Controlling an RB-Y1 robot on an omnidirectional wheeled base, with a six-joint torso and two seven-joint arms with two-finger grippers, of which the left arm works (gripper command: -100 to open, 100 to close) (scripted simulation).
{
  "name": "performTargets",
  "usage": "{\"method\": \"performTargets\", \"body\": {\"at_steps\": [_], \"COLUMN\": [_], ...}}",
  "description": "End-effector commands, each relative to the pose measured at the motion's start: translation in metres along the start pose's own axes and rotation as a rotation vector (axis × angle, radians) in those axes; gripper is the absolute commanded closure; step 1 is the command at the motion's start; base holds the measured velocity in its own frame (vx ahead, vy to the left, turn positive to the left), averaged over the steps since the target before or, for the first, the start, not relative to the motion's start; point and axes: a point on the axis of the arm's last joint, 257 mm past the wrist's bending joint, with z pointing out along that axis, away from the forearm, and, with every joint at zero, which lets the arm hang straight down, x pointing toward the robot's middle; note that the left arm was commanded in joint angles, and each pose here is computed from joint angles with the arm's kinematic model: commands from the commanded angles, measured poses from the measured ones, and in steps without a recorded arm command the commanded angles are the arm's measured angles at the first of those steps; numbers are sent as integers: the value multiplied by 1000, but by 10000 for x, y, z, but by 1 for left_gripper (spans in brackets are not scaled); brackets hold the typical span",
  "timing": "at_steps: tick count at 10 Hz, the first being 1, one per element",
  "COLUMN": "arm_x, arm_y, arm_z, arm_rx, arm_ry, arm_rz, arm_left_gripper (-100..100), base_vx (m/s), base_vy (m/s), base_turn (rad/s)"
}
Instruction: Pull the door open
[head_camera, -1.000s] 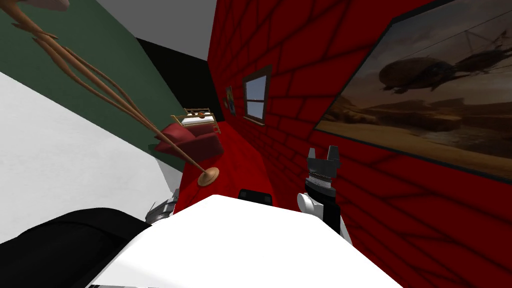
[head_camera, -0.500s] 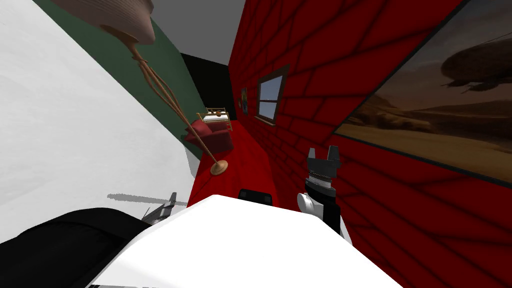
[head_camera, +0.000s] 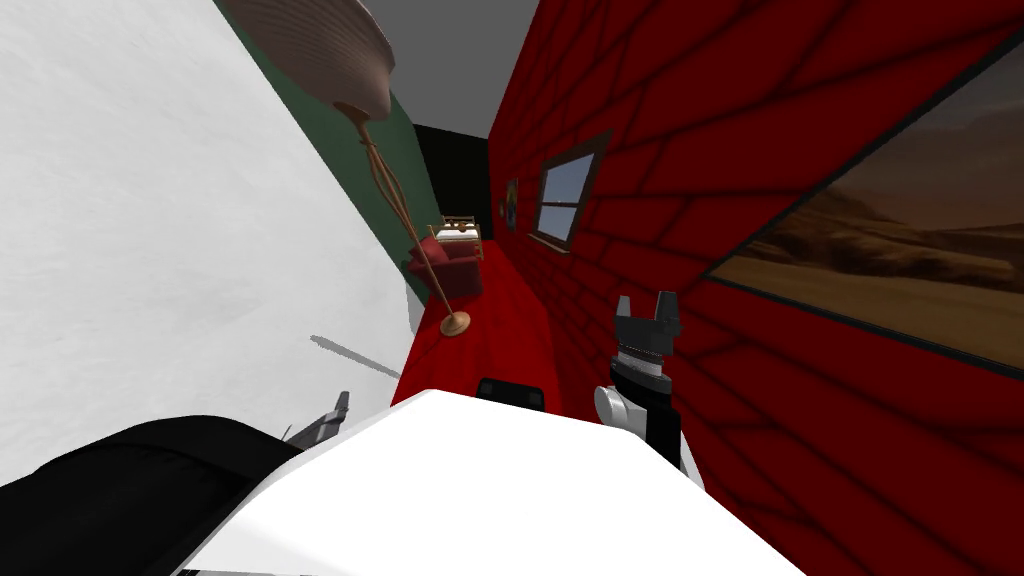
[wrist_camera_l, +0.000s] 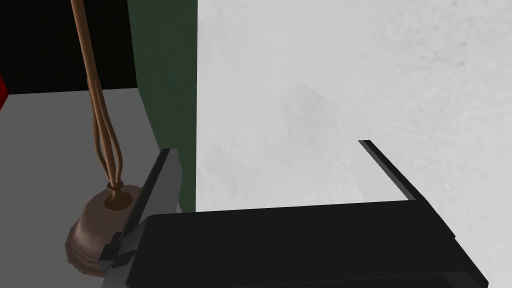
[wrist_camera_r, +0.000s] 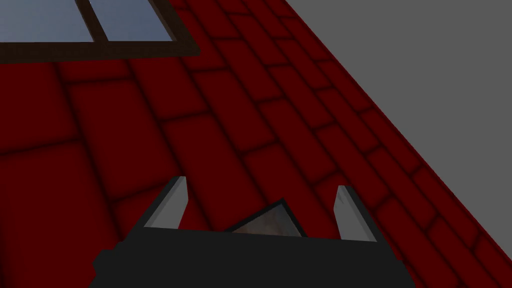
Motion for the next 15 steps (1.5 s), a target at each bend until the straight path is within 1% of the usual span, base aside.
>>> {"method": "performTargets", "body": {"at_steps": [1,7,9,15], "arm_x": [12,107,139,239], "arm_y": [56,252,289,385], "arm_z": [-41,-205,-253,-400], "arm_rx": [-16,-75,-92,-141], "arm_ry": [2,12,14,22], "arm_rz": [15,66,77,109], "arm_left_gripper": [-100,-100,-100,-100], "base_vx": [-99,-122,-124,-126], "base_vy": [5,11,22,34], "base_turn": [409,356,362,307]}}
